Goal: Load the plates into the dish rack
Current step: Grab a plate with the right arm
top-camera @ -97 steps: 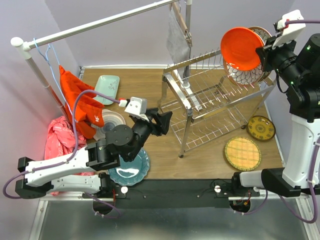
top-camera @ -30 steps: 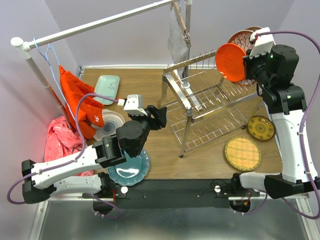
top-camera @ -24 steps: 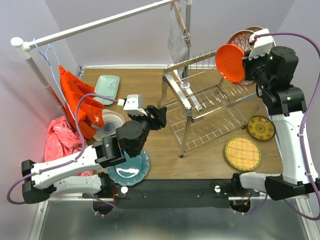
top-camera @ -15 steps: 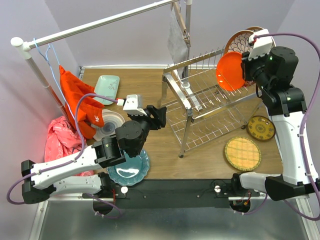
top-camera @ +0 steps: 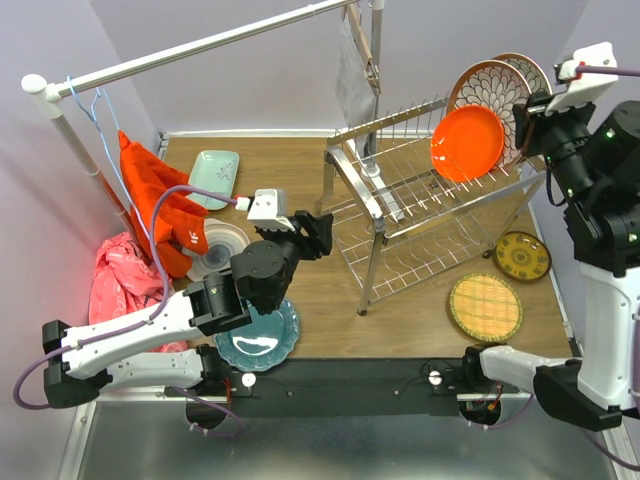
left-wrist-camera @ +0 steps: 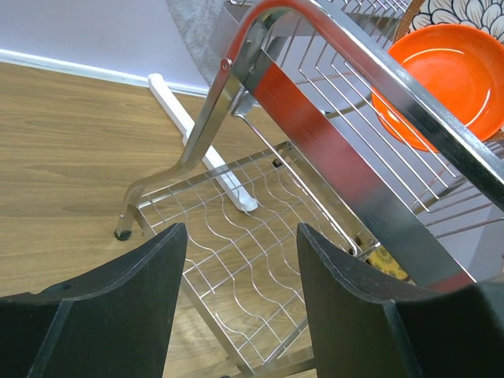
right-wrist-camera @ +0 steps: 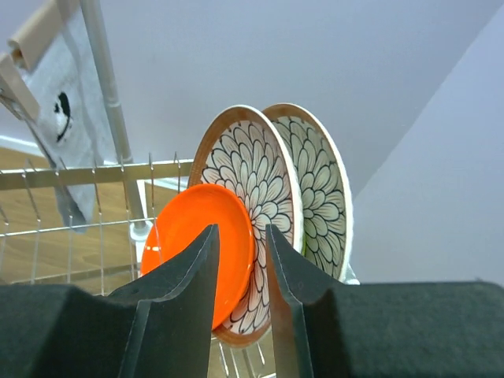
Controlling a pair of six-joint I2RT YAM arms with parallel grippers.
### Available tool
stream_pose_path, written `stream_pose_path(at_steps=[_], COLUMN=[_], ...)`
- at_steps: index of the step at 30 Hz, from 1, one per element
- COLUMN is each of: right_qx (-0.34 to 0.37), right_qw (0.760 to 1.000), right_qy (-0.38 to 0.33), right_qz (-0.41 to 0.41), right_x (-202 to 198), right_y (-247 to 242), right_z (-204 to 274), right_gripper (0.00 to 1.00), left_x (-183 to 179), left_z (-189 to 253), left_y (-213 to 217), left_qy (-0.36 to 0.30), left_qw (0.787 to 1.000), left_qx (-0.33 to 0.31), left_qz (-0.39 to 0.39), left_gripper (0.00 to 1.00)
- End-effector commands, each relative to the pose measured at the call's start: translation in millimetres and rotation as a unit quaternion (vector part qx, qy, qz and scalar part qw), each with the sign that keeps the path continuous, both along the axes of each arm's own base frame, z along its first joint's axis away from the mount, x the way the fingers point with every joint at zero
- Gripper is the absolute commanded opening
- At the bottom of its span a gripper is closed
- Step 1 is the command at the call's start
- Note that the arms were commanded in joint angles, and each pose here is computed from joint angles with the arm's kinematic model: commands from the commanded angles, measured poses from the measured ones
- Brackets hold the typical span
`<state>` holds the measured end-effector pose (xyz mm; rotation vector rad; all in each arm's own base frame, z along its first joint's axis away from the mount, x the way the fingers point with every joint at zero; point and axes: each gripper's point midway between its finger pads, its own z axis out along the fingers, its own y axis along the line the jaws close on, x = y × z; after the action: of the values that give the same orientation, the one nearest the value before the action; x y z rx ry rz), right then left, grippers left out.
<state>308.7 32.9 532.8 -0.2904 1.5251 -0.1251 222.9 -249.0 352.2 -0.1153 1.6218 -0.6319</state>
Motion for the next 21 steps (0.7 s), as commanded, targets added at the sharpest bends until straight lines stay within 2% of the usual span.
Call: stream_pose_path(at_steps=[1, 12, 16, 21], right_qx=[0.034, 0.074, 0.086, 0.071], right_qw=[0.999, 0.975, 0.959, 0.934], right_qy=[0.000, -0.006, 0.017, 0.075], right_qz=[-0.030, -0.207, -0.268, -0.342], right_x=[-18.6, -70.5, -96.7, -104.7], right_y=[-11.0, -88.2, -110.9, -134.2], right_z=[4.0, -6.7, -34.0, -90.9], right_gripper=[0.37, 0.28, 0.27, 0.27], left_x=[1.7, -2.0, -4.4, -7.9], left_z=[16.3, 10.7, 8.6, 2.1], left_y=[1.6, 4.0, 6.4, 6.6], left_qy=[-0.015, -0.015, -0.015, -0.011], left_qw=[1.000, 1.000, 1.000, 0.999], left_qx=[-0.004, -0.001, 0.001, 0.008], left_qz=[-0.004, -0.015, -0.021, -0.032], left_gripper=[0.67, 0.67, 0.67, 0.67])
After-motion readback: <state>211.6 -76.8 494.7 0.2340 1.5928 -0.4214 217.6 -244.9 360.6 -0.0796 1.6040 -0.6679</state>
